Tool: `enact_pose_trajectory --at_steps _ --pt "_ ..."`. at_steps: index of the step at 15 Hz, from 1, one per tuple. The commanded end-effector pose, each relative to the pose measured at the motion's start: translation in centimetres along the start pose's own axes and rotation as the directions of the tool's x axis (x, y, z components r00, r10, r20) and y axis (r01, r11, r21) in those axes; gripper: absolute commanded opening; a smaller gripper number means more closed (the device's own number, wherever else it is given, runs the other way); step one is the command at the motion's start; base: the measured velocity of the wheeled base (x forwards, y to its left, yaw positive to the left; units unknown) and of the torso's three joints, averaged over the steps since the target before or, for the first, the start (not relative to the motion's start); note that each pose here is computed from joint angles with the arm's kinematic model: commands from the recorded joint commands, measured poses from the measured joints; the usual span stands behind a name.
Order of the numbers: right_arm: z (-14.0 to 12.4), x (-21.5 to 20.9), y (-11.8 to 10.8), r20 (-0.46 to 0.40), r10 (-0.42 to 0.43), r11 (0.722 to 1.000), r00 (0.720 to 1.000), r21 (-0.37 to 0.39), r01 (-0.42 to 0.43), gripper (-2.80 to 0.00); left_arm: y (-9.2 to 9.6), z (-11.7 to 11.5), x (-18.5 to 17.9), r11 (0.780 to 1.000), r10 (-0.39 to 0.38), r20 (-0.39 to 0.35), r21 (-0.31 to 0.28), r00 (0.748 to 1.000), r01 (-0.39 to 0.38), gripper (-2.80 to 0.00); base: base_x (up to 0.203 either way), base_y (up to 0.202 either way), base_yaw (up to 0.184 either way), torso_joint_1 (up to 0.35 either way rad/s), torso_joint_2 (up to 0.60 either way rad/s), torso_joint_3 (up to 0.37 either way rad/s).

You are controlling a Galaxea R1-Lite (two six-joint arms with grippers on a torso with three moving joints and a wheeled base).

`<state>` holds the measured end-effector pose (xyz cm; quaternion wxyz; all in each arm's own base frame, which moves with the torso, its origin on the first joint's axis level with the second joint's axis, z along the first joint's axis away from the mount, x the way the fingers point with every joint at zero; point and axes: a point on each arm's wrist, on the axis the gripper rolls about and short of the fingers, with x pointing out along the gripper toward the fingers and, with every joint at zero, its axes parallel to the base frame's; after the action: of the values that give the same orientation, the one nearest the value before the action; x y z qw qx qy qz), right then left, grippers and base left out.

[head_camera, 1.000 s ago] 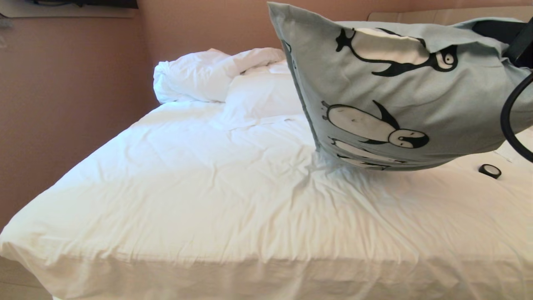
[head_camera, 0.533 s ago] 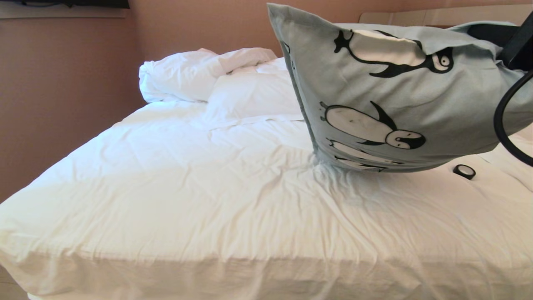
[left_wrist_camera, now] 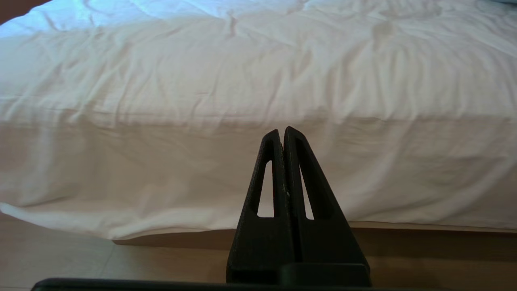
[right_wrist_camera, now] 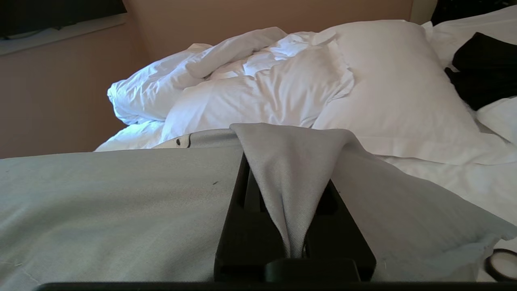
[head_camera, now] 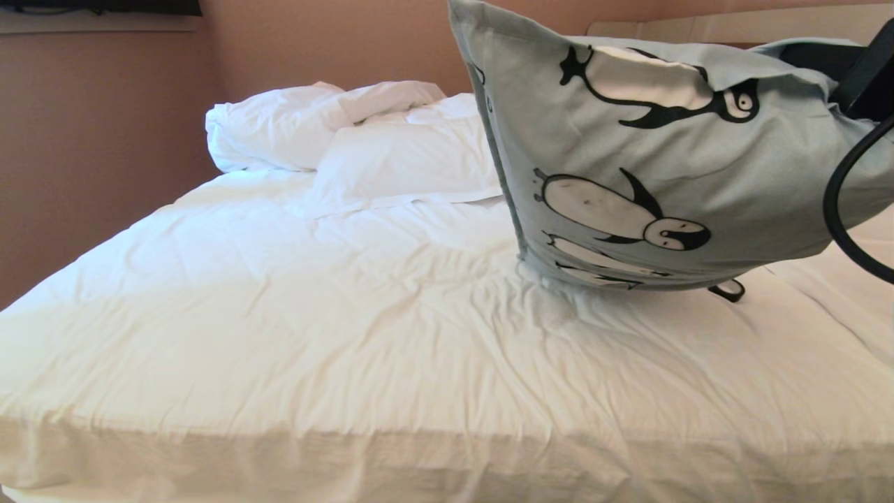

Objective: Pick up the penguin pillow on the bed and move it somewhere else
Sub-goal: Move to the head of the bed

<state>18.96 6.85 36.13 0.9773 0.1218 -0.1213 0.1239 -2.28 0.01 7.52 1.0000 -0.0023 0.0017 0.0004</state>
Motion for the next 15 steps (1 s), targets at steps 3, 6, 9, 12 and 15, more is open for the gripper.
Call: enact_pose_trajectory --at_steps 3,6,9,12,15 --pt "-0.24 0.22 0.02 -0.006 0.000 1.000 1.000 -0.007 0.000 -2.80 0.00 -0.04 0.01 1.000 0.001 -0.001 0.000 1.000 -0.001 -2.80 0.000 -0.193 0.001 0.002 0.00 0.003" --pt "-0.37 0.36 -0.01 -0.011 -0.003 1.000 1.000 -0.008 0.002 -2.80 0.00 -0.04 0.01 1.000 0.001 -0.001 0.000 1.000 -0.001 -2.80 0.000 -0.191 0.000 0.000 0.00 0.002" --pt "-0.47 0.44 0.01 -0.014 -0.002 1.000 1.000 -0.008 0.002 -2.80 0.00 -0.04 0.01 1.000 0.001 -0.001 0.000 1.000 -0.001 -2.80 0.000 -0.191 0.001 0.006 0.00 0.004" --pt "-0.60 0.58 -0.02 -0.018 -0.003 1.000 1.000 -0.009 0.003 -2.80 0.00 -0.04 0.01 1.000 0.001 -0.001 0.000 1.000 -0.001 -2.80 0.000 -0.194 0.001 0.002 0.00 0.006" --pt "-0.60 0.58 -0.02 -0.018 -0.003 1.000 1.000 -0.009 0.002 -2.80 0.00 -0.04 0.01 1.000 0.001 -0.001 0.000 1.000 -0.001 -2.80 0.000 -0.139 0.000 0.001 0.00 0.002"
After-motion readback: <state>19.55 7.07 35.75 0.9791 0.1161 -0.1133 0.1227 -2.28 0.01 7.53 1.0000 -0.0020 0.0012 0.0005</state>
